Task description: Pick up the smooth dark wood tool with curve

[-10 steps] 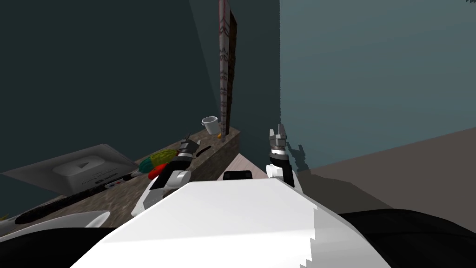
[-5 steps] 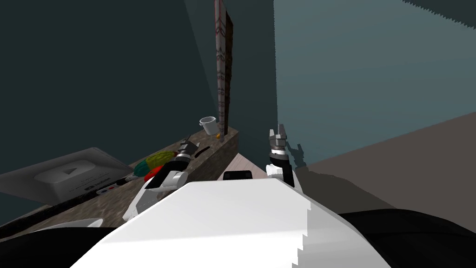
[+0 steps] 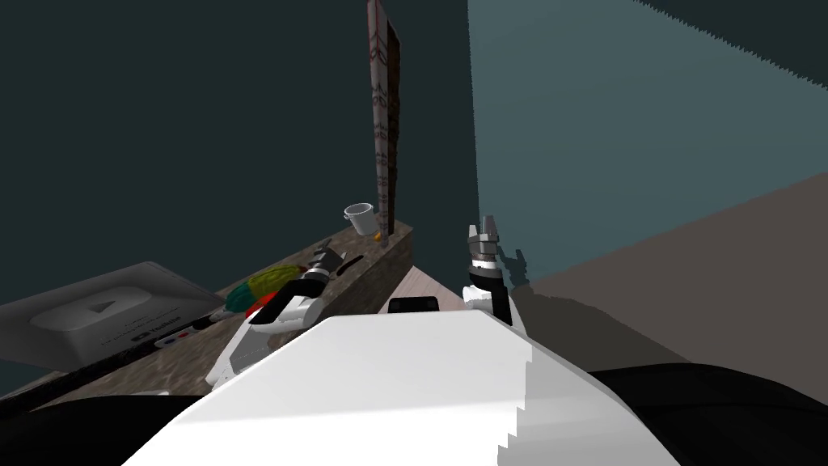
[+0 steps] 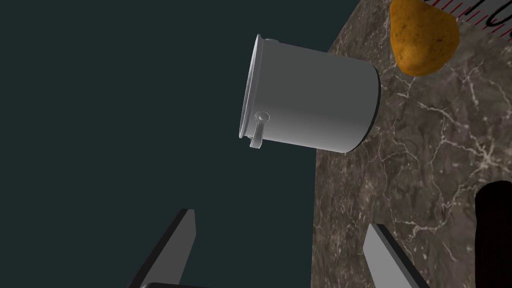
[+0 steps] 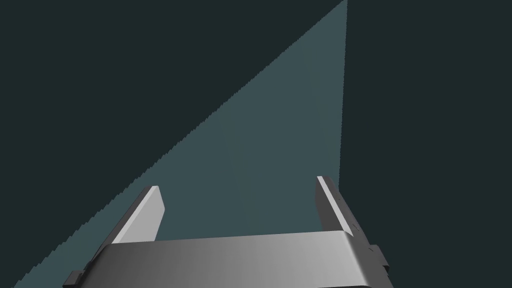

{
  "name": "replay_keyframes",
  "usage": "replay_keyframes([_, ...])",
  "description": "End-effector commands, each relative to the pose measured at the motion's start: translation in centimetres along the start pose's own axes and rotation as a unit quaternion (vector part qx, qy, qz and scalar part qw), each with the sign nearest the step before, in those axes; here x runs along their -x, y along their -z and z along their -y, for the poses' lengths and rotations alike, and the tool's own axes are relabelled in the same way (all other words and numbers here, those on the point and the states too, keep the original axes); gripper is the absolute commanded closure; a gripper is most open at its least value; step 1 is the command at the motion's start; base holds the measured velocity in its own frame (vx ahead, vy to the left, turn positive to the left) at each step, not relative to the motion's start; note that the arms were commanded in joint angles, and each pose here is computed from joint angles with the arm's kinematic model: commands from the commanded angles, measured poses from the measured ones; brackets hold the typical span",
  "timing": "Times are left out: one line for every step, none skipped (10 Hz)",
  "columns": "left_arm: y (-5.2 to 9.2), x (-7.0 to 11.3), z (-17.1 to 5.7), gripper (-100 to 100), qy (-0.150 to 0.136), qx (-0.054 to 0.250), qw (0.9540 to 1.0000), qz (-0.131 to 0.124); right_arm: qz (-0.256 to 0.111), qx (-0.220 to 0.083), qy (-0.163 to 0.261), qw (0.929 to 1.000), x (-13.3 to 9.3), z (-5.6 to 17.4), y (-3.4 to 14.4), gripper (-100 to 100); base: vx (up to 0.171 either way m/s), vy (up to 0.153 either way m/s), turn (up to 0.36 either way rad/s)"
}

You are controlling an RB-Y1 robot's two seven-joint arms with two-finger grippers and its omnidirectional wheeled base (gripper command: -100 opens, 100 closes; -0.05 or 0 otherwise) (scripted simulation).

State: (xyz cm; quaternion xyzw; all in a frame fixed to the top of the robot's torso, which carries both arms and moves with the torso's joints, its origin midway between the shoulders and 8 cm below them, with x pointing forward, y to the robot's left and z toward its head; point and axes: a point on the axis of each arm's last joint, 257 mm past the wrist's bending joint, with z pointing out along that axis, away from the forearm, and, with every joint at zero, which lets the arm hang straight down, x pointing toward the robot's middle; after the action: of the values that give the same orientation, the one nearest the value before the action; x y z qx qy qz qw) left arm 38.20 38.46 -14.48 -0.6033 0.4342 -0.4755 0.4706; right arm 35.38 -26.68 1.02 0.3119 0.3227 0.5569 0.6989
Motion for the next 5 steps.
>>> replay_keyframes([0.1,0.7,-0.6,-100,0.006,0.019,0.9998,0.010,0.000,0.000,0.000,1.0000,0.0,0.0,0.0,0,-0.014,0.008,-0.071])
replay_keyframes([0.1,1.0,-1.4,-100,0.006,0.033,0.9993,0.015,0.000,0.000,0.000,1.0000,0.0,0.0,0.0,0,-0.006,0.006,0.004])
replay_keyframes([0.2,1.9,-1.5,-100,0.017,0.043,0.9986,0.025,0.000,0.000,0.000,1.0000,0.0,0.0,0.0,0,-0.007,0.007,-0.111])
replay_keyframes([0.2,2.2,-2.1,-100,0.017,0.054,0.9979,0.030,0.000,0.000,0.000,1.0000,0.0,0.0,0.0,0,-0.009,0.010,-0.088])
replay_keyframes([0.3,2.4,-2.7,-100,0.017,0.067,0.9970,0.035,0.000,0.000,0.000,1.0000,0.0,0.0,0.0,0,-0.005,0.005,-0.009])
